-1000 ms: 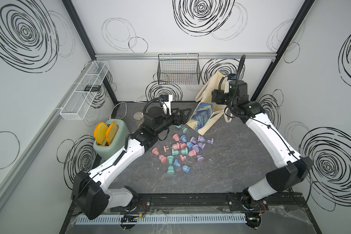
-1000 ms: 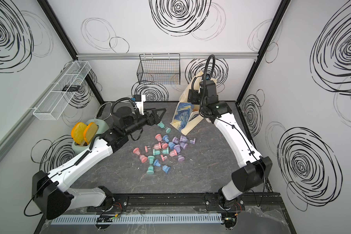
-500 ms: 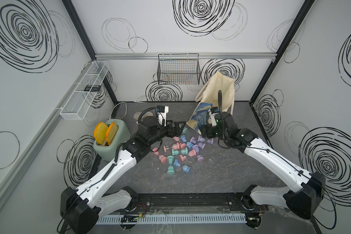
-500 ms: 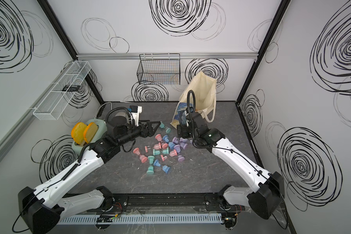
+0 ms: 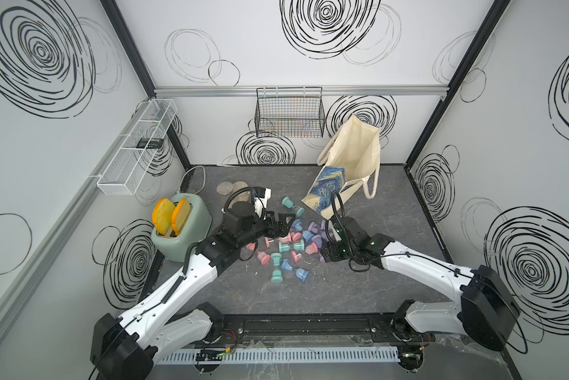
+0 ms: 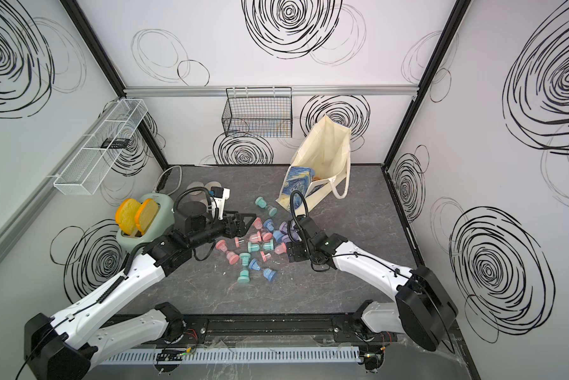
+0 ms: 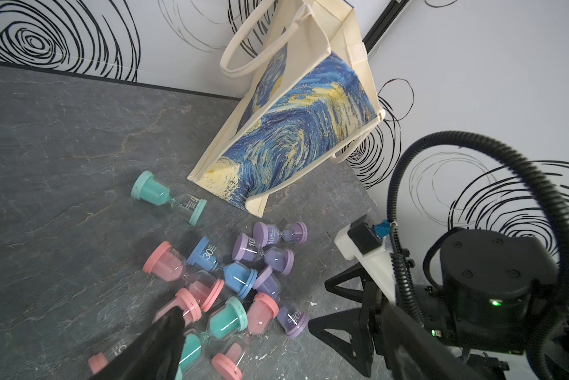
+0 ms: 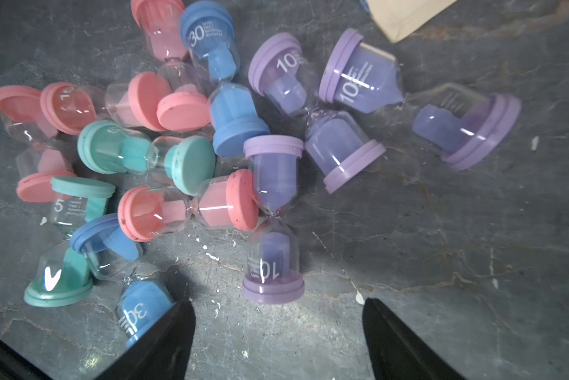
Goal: Put the hourglass into the canvas bag
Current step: Pick up the hourglass from the center of the board.
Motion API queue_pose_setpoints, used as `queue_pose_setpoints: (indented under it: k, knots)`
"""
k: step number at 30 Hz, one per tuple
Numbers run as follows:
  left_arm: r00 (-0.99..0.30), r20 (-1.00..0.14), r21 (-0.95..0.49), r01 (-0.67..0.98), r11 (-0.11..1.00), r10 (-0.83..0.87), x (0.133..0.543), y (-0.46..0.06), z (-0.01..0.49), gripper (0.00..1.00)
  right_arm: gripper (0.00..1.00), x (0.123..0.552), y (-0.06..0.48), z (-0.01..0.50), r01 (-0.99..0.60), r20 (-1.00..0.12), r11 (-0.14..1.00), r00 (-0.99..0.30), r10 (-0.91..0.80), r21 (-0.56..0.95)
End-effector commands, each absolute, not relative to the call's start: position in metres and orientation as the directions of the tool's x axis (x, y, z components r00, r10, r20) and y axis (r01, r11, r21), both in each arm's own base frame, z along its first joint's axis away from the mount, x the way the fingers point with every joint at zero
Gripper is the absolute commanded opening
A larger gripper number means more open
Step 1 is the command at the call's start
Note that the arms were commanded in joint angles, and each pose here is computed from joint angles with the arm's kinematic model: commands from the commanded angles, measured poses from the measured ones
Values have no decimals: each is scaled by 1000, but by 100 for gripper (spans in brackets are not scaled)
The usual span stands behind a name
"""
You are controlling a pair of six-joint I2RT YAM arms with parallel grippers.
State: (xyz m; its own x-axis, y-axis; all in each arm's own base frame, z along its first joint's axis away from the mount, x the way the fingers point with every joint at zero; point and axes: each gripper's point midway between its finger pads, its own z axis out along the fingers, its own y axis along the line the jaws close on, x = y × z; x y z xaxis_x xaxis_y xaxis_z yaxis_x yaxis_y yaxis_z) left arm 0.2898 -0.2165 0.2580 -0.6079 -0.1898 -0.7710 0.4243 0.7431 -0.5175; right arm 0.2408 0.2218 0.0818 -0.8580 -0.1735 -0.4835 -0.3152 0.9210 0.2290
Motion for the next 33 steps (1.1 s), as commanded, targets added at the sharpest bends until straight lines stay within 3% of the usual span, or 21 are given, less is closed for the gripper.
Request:
queue_pose_setpoints:
  k: [1,17,33]
  knots:
    - [-577,-787,-522,435,734,-217,290,-215,266,96,83,239,234,67,-319,-458,911,-872,-173,263]
    - [-587,-773,-545,420,726,-241,290,-215,257,96,70,236,237,21,-324,-424,928,-878,-222,183]
    - [-580,-776,-543,418,728,-246,292,-214,260,96,56,243,235,8,-320,-432,941,-868,-244,111]
